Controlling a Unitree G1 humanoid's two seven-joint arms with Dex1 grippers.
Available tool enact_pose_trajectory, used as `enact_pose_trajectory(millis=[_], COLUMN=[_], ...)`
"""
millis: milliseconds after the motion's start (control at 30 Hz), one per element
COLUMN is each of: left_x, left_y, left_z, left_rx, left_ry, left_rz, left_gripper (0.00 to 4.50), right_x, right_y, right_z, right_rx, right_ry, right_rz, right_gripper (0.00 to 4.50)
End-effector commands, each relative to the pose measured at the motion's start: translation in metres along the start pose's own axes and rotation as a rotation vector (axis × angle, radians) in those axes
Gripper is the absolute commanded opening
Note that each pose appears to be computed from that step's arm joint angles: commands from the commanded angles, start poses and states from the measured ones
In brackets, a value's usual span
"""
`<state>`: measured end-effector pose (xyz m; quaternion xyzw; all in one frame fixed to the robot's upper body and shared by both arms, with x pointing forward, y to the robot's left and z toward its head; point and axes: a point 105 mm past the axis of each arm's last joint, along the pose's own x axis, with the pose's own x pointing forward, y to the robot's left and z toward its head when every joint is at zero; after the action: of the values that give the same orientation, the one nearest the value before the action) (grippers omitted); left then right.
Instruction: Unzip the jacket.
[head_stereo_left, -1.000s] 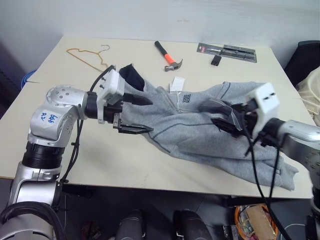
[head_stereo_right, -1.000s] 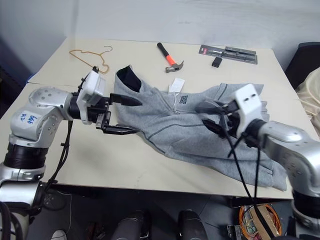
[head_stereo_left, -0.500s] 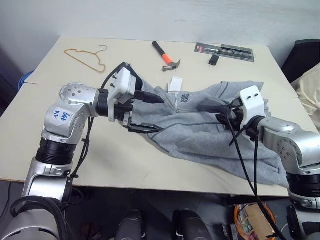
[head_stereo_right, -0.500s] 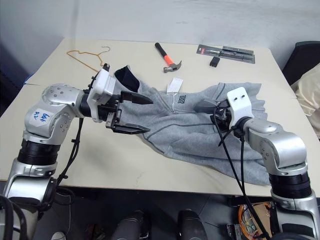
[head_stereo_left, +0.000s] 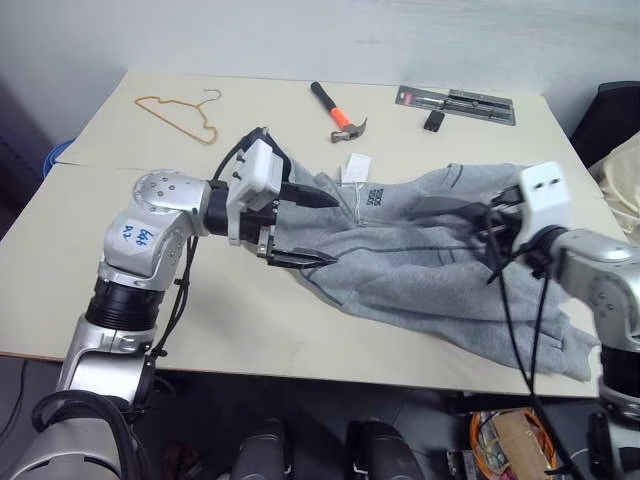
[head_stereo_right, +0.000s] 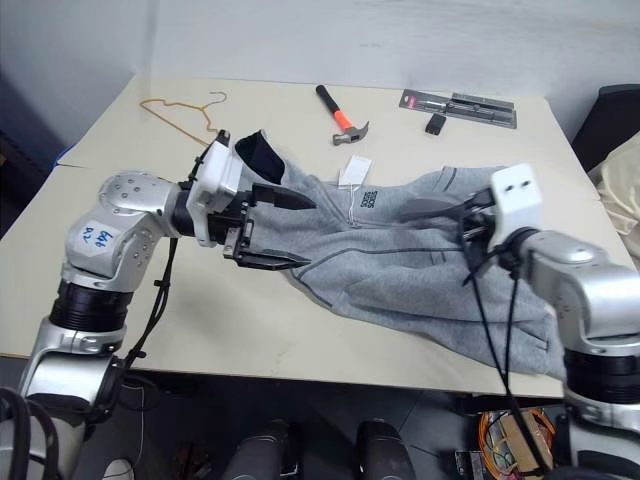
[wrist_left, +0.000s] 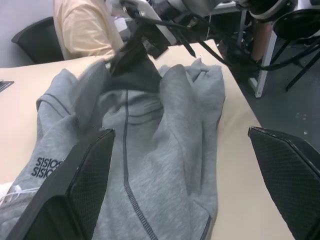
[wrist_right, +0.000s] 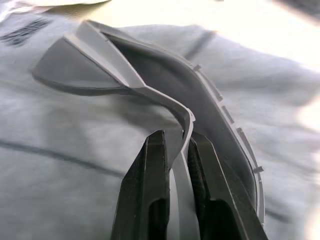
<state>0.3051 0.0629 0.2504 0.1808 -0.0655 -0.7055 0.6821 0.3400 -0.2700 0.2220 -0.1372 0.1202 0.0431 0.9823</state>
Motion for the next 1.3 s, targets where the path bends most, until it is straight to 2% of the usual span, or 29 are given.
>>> enact_pose_trajectory(millis=[33, 167, 267, 367, 500, 533, 600, 667, 867, 900, 1067, 1167, 1300], left_x=[0.016, 0.039, 0.049, 0.057, 0.059, 0.059, 0.057, 0.055, 0.045, 0.042, 0.024, -0.001, -0.023], left_y=[-0.003, -0.008, -0.011, -0.015, -0.014, -0.013, -0.013, -0.014, -0.011, -0.011, -0.013, -0.016, -0.011], left_z=[0.023, 0.037, 0.040, 0.041, 0.041, 0.040, 0.038, 0.036, 0.026, 0.024, 0.006, -0.026, -0.051], left_rx=[0.063, 0.057, 0.055, 0.057, 0.043, 0.040, 0.035, 0.032, 0.015, 0.014, 0.014, 0.084, 0.145], left_ry=[-0.066, -0.158, -0.183, -0.189, -0.198, -0.197, -0.192, -0.183, -0.146, -0.134, -0.030, 0.167, 0.321], left_rz=[-0.046, -0.109, -0.147, -0.188, -0.198, -0.196, -0.197, -0.198, -0.167, -0.162, -0.152, -0.163, -0.167], left_gripper=[4.50, 4.50, 4.50, 4.50, 4.50, 4.50, 4.50, 4.50, 4.50, 4.50, 4.50, 4.50, 4.50], right_x=[-0.040, -0.083, -0.097, -0.095, -0.077, -0.071, -0.061, -0.053, -0.054, -0.057, -0.074, -0.083, -0.091], right_y=[-0.062, -0.123, -0.143, -0.146, -0.152, -0.152, -0.150, -0.148, -0.146, -0.144, -0.130, -0.106, -0.076], right_z=[0.015, -0.013, -0.035, -0.060, -0.102, -0.110, -0.121, -0.127, -0.116, -0.111, -0.074, -0.040, -0.021], right_rx=[-0.061, -0.152, -0.117, -0.029, -0.001, 0.026, 0.061, 0.090, 0.066, 0.039, -0.097, -0.210, -0.380], right_ry=[-0.054, 0.053, 0.074, 0.053, 0.092, 0.088, 0.084, 0.080, 0.055, 0.051, 0.017, -0.021, 0.016], right_rz=[-0.226, -0.456, -0.522, -0.535, -0.574, -0.575, -0.561, -0.540, -0.488, -0.469, -0.324, -0.136, 0.111], right_gripper=[0.17, 0.17, 0.17, 0.17, 0.17, 0.89, 1.44, 2.19, 4.28, 4.48, 4.48, 4.48, 4.48])
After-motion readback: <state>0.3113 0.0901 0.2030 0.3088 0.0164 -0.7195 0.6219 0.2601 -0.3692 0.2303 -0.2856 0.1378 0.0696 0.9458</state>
